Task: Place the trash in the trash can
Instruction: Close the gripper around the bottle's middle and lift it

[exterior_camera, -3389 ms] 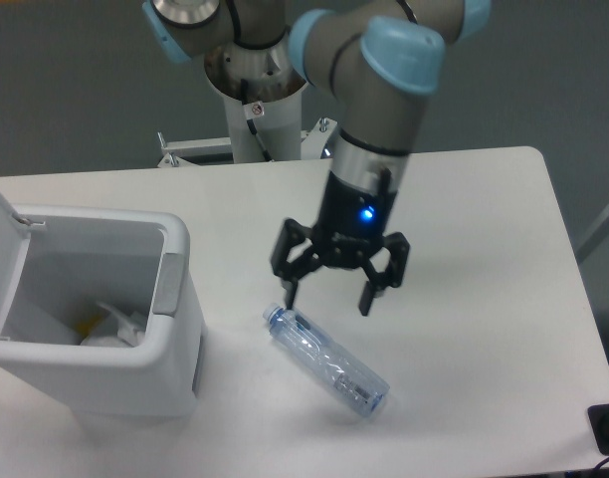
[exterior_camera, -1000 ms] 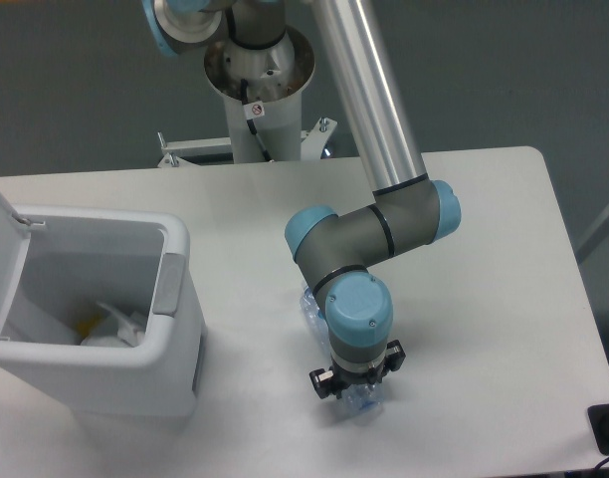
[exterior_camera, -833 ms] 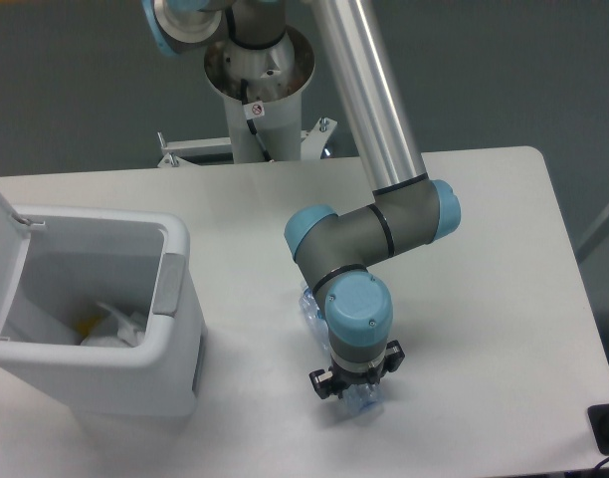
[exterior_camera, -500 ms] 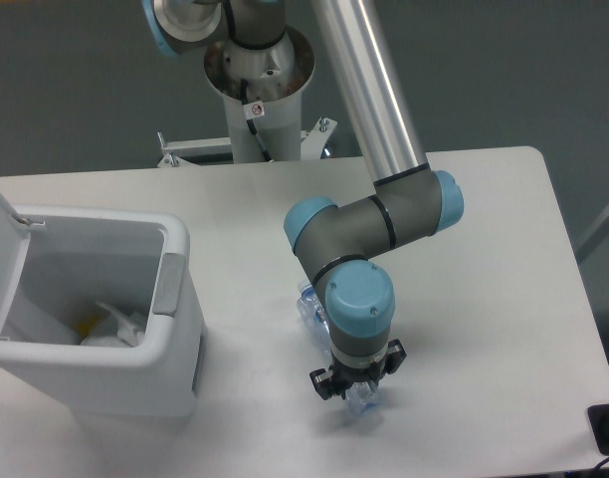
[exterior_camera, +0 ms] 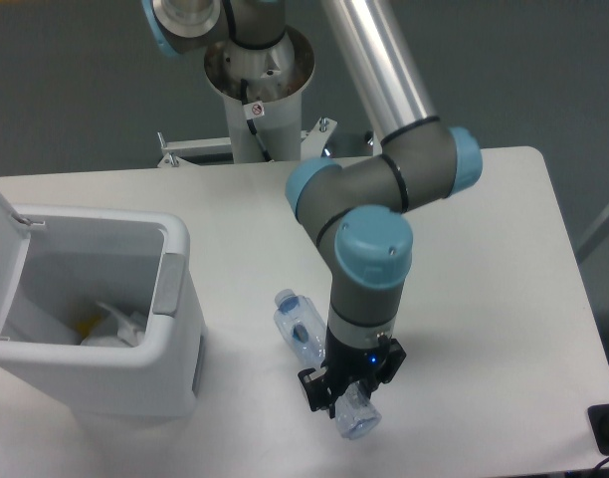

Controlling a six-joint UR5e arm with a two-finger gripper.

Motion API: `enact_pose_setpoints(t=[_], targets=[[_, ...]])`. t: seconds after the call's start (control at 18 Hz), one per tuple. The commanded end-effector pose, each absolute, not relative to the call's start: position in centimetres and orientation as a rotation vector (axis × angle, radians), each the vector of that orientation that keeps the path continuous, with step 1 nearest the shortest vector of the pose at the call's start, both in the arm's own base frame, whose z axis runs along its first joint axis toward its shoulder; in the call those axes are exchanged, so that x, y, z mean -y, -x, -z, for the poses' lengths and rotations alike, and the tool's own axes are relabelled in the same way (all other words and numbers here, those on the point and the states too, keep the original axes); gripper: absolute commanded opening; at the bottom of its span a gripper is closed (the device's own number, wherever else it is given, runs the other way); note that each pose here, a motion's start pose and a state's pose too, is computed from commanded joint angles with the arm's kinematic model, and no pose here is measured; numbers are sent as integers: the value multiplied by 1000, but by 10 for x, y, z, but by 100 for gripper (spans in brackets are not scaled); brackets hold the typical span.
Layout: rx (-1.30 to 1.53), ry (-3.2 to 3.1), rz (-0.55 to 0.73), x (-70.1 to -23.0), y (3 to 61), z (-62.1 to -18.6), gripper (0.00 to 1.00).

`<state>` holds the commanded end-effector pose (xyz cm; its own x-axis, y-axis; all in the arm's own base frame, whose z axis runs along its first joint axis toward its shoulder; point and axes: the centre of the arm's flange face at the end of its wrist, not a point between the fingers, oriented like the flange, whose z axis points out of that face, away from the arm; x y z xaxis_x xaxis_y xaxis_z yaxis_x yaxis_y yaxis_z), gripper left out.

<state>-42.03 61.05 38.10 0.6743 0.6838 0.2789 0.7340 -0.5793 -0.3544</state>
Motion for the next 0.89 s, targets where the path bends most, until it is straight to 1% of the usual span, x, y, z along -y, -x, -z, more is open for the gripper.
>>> enact_pose_setpoints(t=[0.17,0.28,0.33,0.44,0.56,0.89], targets=[[1109,2364,169,-613,418,-422,52],[1063,2316,183,-618,419,-452,52],[1039,2299,168,-619,420,-466,52],[986,2239,126,-622,422,-509,52],[943,2190,104,-622,422,-539,52],[777,2119,172,-613,405,-591,52]])
